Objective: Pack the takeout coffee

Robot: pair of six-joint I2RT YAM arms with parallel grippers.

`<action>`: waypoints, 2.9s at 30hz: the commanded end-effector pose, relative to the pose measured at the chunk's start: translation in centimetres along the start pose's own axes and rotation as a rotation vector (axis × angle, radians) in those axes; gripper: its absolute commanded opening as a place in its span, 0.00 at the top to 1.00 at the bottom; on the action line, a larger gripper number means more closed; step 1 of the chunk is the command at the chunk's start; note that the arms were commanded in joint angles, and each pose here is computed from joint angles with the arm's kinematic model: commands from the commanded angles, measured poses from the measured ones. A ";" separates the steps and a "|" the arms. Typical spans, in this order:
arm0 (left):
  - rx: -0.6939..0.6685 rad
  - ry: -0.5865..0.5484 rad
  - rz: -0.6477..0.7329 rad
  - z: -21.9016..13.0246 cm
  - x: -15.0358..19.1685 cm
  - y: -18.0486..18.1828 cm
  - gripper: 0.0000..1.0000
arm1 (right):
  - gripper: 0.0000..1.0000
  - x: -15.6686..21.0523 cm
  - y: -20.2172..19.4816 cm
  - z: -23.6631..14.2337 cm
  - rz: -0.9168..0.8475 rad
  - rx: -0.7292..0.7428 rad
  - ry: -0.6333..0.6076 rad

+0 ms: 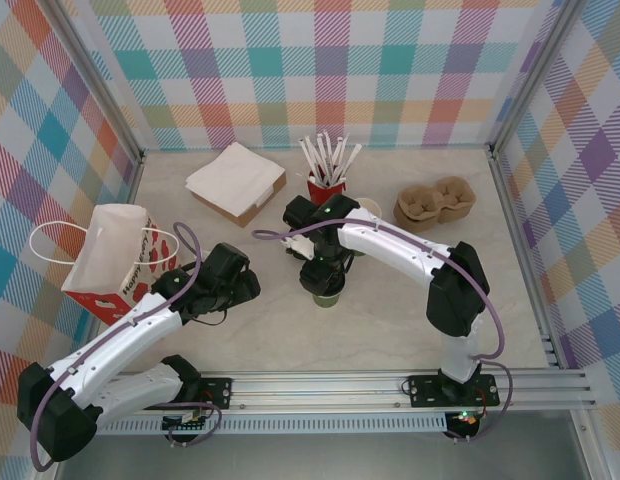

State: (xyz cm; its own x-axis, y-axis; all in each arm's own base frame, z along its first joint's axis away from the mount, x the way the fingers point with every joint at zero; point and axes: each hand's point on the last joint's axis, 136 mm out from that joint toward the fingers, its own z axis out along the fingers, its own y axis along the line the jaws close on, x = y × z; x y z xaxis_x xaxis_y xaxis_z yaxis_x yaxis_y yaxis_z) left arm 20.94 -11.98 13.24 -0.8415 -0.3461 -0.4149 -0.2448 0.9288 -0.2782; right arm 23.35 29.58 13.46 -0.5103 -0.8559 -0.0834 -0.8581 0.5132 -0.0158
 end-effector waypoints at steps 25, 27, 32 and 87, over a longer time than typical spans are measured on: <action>0.049 0.009 -0.014 -0.3 0.1 -1.0 0.29 | 0.09 0.1 -0.1 -3.0 0.046 0.026 -0.076; 0.086 0.015 -0.013 -0.5 0.1 -1.8 0.29 | 0.07 -0.1 -0.3 -4.0 0.053 0.033 -0.117; 0.229 0.037 -0.013 -1.2 -0.1 -4.8 0.26 | 0.03 0.7 -0.9 -6.2 0.113 0.035 -0.199; 0.485 0.377 -0.024 4.1 5.0 -14.1 0.36 | 0.47 3.6 -4.4 1.1 0.713 -0.259 -0.024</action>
State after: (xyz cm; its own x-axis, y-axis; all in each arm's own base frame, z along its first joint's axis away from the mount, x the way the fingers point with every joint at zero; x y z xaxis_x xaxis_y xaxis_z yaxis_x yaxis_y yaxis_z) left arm 23.25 -27.96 11.96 -0.9667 -0.2364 -0.0977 -0.0954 0.6875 -0.7199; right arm 25.45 25.16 13.18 -0.9405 -0.3340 -0.0626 -0.3359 0.8861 0.3194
